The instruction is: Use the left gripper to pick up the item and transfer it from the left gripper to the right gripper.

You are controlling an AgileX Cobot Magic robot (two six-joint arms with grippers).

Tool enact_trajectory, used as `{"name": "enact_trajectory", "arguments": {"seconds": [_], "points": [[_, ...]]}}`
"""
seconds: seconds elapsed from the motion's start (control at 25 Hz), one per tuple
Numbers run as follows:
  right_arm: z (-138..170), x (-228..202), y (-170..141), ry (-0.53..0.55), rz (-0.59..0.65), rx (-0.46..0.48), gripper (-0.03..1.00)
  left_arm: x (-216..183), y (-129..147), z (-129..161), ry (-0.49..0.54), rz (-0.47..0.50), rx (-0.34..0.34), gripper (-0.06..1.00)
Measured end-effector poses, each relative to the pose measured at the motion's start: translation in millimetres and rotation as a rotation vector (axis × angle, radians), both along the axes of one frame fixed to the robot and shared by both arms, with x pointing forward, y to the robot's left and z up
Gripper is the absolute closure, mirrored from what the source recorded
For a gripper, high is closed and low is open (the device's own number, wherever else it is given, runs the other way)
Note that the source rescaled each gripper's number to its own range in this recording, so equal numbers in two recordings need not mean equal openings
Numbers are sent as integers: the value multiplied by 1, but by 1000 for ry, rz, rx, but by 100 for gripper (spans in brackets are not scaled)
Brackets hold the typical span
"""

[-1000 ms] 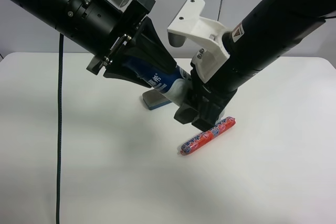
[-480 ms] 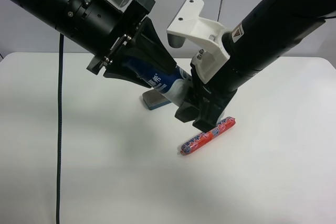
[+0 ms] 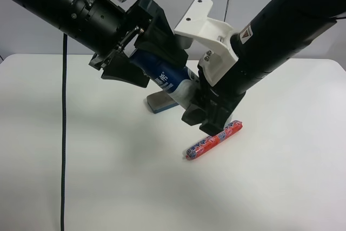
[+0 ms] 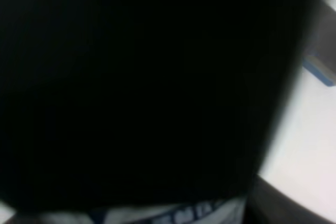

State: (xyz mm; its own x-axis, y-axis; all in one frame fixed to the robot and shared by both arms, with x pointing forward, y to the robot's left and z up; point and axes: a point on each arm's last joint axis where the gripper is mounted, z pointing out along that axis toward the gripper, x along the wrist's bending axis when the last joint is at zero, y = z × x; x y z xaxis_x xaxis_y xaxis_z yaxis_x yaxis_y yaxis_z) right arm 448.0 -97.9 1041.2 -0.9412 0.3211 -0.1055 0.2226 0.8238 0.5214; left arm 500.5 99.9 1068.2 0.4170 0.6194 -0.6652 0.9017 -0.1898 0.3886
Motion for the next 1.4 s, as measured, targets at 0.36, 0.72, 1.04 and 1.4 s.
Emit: {"name": "enact_trajectory", "arguments": {"seconds": [0.36,0.72,1.04,1.4], "points": [[0,0,0,2,0,-1,97,0,1,-1,-6,-2,9,-3],[0,0,0,2,0,1,97,2,7,0,8,-12,5,-4],[-1,0,0,4,0,0,97,12,31,0,31,-7,-8,-4],[-1,0,0,4,0,0,97,21,56,1,32,10,-11,-4]]}}
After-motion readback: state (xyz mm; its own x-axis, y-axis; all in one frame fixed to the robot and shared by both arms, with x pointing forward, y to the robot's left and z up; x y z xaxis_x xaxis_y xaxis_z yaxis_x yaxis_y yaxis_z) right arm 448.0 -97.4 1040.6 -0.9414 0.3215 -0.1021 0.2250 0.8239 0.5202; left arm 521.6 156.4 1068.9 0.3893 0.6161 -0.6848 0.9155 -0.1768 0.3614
